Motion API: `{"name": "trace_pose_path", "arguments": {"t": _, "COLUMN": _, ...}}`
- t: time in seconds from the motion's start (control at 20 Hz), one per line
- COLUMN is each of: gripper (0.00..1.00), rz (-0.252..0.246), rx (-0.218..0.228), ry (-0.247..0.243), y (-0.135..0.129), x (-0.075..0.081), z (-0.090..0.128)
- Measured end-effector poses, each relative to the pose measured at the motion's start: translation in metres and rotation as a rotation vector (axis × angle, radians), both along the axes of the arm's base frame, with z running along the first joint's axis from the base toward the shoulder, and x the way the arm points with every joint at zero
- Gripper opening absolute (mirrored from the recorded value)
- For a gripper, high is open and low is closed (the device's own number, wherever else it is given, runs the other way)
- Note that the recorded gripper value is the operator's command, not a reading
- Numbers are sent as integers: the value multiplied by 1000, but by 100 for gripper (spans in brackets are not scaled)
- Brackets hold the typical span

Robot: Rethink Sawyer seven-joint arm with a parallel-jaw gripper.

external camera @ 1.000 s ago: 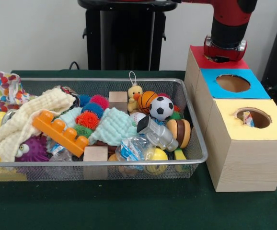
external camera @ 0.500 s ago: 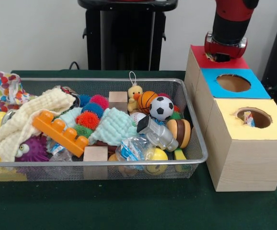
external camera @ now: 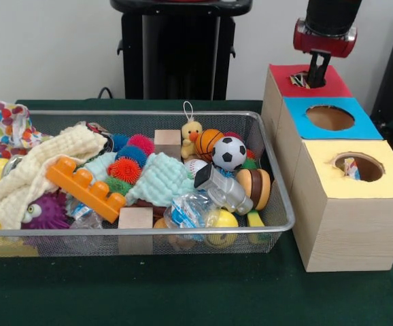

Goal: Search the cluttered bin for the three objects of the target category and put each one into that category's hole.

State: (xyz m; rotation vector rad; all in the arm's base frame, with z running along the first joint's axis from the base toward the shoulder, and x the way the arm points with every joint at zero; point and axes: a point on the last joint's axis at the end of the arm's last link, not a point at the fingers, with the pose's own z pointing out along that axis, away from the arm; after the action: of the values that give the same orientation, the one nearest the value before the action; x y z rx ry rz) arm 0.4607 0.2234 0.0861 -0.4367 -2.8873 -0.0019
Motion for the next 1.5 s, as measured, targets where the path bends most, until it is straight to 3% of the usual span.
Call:
{"name": "trace_pose_path", "arguments": {"t": 0.3, "gripper": 0, "rz": -11, "rx": 17, "ry": 11, "y": -3, "x": 8, "z": 28}}
{"name": "trace_pose_path", "arguments": {"t": 1.2, "gripper": 0, "rz": -30, "rx": 24, "ry": -42, "y": -11, "x": 21, "z": 64}}
{"name": "trace_pose_path", "arguments": {"t": 1.5, "gripper": 0, "rz": -61, "rx": 37, "ry": -51, "y": -24, "x": 29, "z": 80}}
